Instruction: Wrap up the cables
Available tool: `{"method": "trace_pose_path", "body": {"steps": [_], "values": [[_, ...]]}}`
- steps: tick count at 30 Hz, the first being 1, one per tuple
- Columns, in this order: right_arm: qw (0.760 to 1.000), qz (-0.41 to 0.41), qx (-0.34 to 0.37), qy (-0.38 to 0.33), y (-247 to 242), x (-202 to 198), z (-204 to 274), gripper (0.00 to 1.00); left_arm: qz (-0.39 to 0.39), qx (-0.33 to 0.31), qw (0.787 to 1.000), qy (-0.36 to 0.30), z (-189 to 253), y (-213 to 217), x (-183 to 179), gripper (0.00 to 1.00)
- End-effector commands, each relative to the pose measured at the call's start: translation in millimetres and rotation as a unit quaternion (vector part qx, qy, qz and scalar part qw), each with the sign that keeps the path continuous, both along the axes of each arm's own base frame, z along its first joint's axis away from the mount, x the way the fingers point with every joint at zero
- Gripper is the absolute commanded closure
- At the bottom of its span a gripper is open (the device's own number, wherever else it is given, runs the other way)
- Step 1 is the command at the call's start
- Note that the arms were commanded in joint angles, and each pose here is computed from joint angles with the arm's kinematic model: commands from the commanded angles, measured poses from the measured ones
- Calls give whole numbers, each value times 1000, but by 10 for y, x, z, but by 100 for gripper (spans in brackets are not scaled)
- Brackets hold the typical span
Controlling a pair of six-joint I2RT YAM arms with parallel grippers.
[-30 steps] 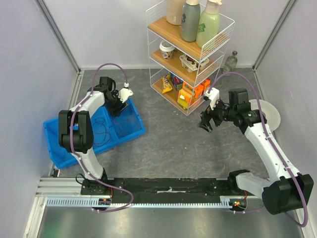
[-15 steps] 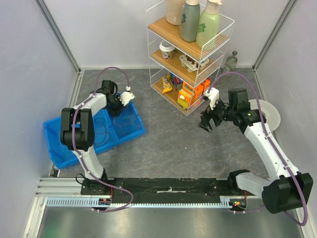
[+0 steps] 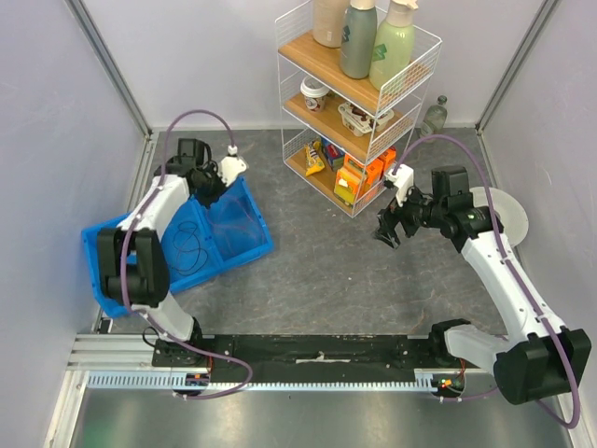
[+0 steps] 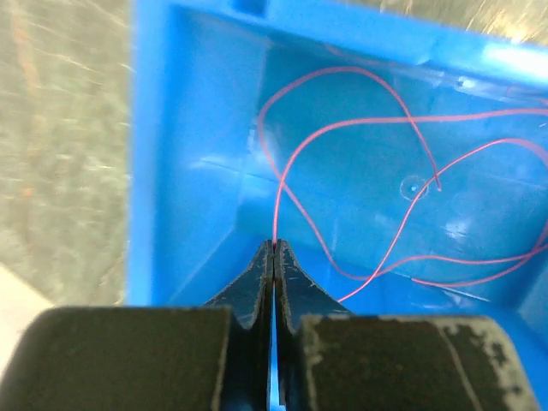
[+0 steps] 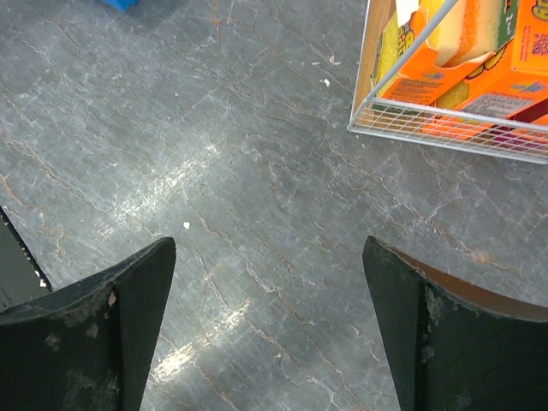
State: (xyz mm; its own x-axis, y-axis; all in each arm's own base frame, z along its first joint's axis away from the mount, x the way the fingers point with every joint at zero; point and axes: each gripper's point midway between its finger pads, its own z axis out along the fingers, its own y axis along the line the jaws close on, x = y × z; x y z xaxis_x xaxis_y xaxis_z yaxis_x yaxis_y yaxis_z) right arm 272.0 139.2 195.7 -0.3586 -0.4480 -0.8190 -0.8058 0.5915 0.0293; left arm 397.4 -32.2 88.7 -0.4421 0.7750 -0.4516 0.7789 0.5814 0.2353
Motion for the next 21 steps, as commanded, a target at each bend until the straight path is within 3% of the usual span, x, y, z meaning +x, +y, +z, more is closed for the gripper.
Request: {"method": "trace_pose_path", "body": {"steps": [1,12,21], "values": [[997,18,33,-68,94,31,445,2,1,-59,993,-99,1017,-171,32,98],[971,46,154,-177,494,124,1191,2,-61,-163,958,-228,2628,-811,-410,98],[948,110,191,-229,942,-9,1675,2,-135,-267,883,-362,4262,-1462,-903,98]]}}
